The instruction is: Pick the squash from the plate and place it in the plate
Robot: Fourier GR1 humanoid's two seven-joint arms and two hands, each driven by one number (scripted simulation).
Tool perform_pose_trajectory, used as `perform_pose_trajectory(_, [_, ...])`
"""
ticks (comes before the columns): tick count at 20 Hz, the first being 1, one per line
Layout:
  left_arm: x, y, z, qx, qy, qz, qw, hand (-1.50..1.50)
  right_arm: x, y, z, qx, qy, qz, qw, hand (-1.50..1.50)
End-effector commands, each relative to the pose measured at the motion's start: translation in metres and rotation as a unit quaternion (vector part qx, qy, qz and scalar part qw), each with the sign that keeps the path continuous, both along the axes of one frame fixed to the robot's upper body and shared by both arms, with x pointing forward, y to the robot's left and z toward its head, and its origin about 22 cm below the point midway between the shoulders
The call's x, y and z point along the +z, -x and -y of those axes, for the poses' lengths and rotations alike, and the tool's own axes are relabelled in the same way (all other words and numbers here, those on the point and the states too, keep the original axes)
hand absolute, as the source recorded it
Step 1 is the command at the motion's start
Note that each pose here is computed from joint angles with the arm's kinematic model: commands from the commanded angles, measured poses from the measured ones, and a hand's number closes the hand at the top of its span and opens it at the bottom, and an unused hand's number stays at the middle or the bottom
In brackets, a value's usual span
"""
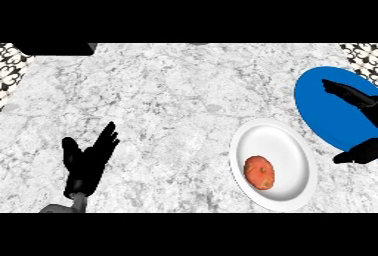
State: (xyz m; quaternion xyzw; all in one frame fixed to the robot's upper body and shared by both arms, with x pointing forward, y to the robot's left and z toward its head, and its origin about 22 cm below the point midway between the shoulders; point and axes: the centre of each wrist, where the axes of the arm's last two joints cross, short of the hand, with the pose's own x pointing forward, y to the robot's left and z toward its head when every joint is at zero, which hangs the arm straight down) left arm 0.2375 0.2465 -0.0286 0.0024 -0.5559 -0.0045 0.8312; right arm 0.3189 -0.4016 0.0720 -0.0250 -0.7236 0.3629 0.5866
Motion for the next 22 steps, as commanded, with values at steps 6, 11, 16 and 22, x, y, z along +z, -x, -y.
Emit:
perform_pose_trajectory(6, [0.017, 0.011, 0.004, -0.009, 0.008, -0.002, 0.9999, 0.00, 0.009, 0.009, -0.061, 0.032, 0.132, -0.039, 0.990, -1.50])
perform_pose_trajectory(11, [0.002, 0.006, 0.005, 0.005, 0.001, 0.005, 1.0000, 0.00, 0.008, 0.034, -0.110, 0.022, 0.138, -0.034, 0.990, -1.50])
perform_pose_trajectory(16, [-0.010, 0.008, 0.009, 0.004, 0.008, 0.000, 1.0000, 0.00, -0.020, 0.036, -0.117, 0.033, 0.191, -0.069, 0.979, -1.50])
perform_pose_trajectory(22, [-0.005, 0.009, 0.016, 0.009, 0.007, -0.002, 0.9999, 0.00, -0.015, 0.040, -0.130, 0.056, 0.177, -0.097, 0.978, -1.50])
